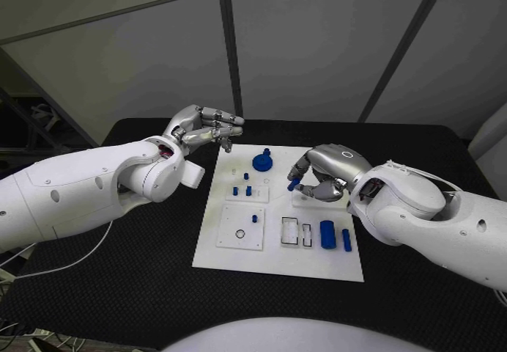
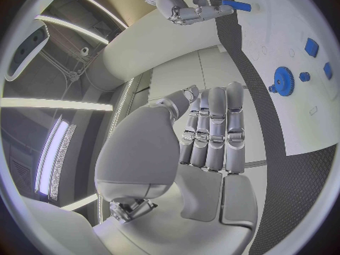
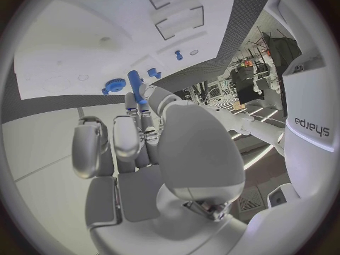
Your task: Assemble the parts on the task board
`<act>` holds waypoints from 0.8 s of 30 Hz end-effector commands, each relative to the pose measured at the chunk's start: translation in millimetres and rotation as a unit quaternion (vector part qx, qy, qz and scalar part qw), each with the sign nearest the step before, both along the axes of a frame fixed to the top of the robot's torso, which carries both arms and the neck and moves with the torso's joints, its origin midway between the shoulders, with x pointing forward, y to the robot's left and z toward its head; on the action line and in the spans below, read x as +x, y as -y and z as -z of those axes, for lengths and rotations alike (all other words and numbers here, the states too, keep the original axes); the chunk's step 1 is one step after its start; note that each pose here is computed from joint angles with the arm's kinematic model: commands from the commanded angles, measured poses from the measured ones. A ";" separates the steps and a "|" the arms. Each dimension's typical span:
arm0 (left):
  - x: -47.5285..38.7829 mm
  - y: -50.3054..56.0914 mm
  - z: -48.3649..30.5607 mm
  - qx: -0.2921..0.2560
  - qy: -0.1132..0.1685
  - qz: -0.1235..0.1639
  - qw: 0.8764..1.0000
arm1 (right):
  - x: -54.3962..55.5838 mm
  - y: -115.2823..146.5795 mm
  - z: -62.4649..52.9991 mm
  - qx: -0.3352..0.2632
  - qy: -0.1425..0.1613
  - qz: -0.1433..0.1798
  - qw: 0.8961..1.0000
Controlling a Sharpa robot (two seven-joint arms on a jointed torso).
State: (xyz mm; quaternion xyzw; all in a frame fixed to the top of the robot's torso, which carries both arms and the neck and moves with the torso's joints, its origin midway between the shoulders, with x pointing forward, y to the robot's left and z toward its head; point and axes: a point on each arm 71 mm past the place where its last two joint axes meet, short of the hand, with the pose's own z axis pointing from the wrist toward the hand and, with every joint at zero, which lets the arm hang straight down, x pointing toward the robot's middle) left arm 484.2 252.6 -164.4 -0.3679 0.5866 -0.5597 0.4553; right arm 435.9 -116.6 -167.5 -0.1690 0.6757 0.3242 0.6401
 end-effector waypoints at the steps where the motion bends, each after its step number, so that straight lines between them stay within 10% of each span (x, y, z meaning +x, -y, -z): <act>1: 0.3 1.0 -1.3 -0.003 0.005 0.003 1.000 | -5.4 -9.1 -7.9 0.042 0.010 -0.018 0.999; 9: 1.3 3.1 -0.7 -0.008 0.002 0.003 1.000 | -15.7 -48.3 -8.8 0.063 -0.016 -0.068 0.996; 24: 3.2 7.5 0.2 -0.011 0.000 0.006 1.000 | -35.5 -88.4 25.3 0.048 -0.080 -0.122 0.988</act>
